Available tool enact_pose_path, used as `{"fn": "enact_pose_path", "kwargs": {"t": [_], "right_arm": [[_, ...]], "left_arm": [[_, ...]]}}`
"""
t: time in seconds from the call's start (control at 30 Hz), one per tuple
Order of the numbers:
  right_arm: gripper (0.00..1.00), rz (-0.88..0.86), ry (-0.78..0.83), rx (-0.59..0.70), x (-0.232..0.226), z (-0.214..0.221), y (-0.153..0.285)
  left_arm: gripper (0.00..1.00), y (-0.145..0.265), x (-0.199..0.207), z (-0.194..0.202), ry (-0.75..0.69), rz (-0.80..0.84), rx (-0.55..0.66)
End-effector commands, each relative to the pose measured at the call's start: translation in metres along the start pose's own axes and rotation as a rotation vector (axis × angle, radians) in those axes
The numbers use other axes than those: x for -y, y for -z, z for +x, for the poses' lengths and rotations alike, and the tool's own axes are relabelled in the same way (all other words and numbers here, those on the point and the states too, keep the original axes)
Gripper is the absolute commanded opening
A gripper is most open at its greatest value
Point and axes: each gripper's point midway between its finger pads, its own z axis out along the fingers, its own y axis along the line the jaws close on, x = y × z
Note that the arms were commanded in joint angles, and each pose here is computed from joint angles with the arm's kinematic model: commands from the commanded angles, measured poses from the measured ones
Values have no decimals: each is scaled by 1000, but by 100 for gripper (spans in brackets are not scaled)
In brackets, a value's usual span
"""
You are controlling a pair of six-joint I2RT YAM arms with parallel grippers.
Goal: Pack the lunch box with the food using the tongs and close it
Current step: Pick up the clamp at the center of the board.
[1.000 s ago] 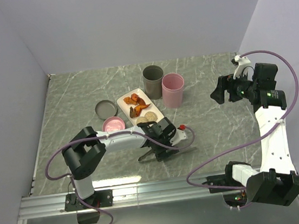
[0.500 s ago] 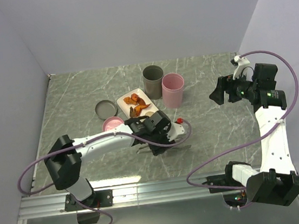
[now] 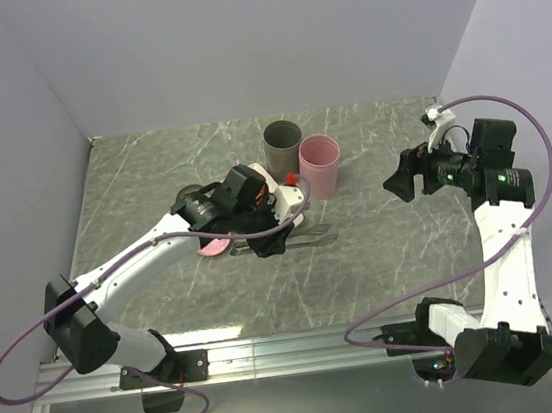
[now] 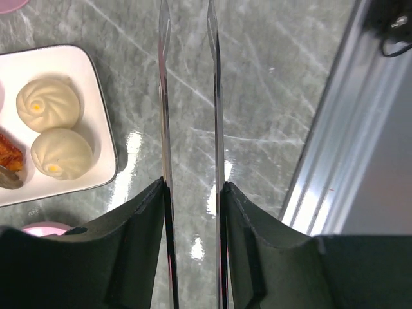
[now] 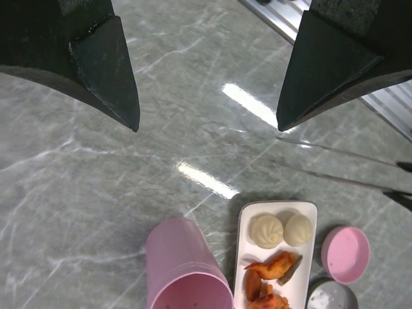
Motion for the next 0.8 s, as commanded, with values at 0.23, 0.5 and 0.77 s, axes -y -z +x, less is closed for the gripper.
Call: {"fn": "enact_pose_path", "kwargs": {"t": [0.23,0.5,0.77], "right_arm": [[94,11,588,184,-52,-25,36],[98,-114,906,371,-118,-22,47],[99,-201,1115,417,-148,-9,19]], "left_arm": [[44,58,3,-52,37,94,206],[44,74,0,-71,105,151,277],[45,74,-1,-85,136,177,312]]}}
